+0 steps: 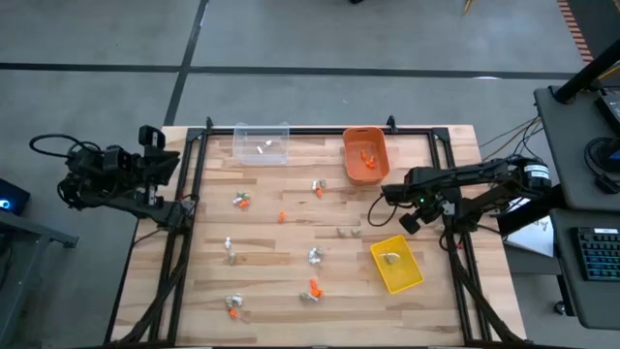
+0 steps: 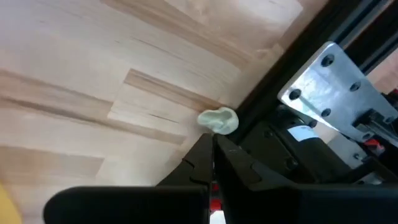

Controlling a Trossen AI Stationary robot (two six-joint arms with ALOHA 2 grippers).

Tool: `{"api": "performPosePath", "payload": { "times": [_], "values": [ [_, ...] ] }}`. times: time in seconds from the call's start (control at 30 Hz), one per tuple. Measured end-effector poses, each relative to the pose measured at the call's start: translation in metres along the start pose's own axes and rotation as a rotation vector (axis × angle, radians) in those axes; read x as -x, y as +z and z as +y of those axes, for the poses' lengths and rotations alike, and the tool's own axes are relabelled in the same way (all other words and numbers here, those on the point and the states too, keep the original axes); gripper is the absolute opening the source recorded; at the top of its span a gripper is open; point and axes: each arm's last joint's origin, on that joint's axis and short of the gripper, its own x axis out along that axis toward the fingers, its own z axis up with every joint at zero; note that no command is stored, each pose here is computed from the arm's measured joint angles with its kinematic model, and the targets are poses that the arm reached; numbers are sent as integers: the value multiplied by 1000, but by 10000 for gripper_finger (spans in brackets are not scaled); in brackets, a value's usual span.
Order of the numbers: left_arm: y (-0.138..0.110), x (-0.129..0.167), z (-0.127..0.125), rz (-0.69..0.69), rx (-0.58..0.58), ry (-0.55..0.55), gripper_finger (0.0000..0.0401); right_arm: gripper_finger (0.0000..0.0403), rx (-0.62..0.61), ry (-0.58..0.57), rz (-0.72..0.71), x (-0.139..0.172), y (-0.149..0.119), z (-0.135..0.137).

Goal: Sort Halloween decoration
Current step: Put the gray skull toy into the yellow bin

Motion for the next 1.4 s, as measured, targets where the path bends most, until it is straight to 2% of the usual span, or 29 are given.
{"api": "performPosePath", "payload": {
  "times": [0.3, 0.57, 0.83, 0.93, 1.03, 1.4],
  "values": [
    [0, 0, 0, 1, 0, 0, 40, 9, 3, -80, 48, -10, 4, 11],
    [1, 1, 0, -11, 3, 2, 40, 9, -213, -87, 71, -12, 9, 16],
    [20, 4, 6, -67, 9, 15, 40, 9, -266, -63, 53, -11, 11, 18],
    [23, 5, 7, -75, 41, 16, 40, 9, -384, -80, 90, -11, 14, 10],
    [19, 4, 6, -58, 33, 12, 40, 9, -525, -146, 103, -13, 12, 4],
    [23, 2, 6, -60, 1, 14, 40, 9, -761, -184, 33, -14, 13, 3]
  ]
}}
